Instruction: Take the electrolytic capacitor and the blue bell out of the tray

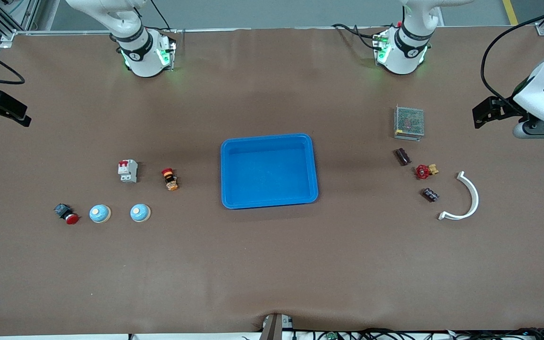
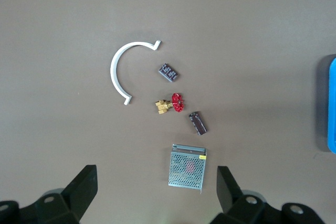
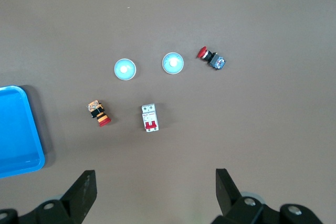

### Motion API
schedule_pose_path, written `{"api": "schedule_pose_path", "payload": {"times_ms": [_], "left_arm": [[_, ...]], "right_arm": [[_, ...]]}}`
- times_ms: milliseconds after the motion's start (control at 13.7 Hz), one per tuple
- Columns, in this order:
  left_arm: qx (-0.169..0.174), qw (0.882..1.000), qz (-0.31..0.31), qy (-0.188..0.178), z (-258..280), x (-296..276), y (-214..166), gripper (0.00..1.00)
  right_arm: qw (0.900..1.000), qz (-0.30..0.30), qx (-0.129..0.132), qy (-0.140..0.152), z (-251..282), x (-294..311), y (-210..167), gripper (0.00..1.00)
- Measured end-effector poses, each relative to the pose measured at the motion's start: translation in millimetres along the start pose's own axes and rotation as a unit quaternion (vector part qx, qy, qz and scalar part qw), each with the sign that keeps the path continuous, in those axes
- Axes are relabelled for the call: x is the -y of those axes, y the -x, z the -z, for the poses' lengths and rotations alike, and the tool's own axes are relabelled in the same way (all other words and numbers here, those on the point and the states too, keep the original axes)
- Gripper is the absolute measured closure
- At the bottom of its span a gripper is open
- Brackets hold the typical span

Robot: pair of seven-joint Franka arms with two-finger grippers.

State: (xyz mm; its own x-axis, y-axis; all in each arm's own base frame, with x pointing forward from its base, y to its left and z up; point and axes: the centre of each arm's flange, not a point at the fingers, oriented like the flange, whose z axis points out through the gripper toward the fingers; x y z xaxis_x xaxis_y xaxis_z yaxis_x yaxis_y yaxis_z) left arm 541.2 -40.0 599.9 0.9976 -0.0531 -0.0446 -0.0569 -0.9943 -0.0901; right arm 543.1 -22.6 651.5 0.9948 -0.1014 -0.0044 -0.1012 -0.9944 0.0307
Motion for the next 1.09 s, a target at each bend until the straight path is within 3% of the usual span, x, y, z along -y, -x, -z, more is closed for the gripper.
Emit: {"api": "schedule_pose_path", "payload": {"times_ms": [146,292,875,1093], "left_arm": [[-0.002,1.0,0.001,0.012,2,-2,1,0.0],[-0.003,1.0,0.008,0.029,5,-5,2,0.0],[-0.015,0.999,0.012,0.041,20,-9,5,0.0],[-0.019,0.999,0.012,0.041,31,-8,7,0.0]], "right_arm": [[0.999,-0.003,0.003,-0.04,0,3,0,0.0],[0.998,-0.009,0.004,-0.057,-1,-1,0,0.0],[0.998,-0.011,0.01,-0.059,-12,-1,-2,0.0],[0.999,0.0,0.006,-0.036,-19,7,-4,0.0]]}}
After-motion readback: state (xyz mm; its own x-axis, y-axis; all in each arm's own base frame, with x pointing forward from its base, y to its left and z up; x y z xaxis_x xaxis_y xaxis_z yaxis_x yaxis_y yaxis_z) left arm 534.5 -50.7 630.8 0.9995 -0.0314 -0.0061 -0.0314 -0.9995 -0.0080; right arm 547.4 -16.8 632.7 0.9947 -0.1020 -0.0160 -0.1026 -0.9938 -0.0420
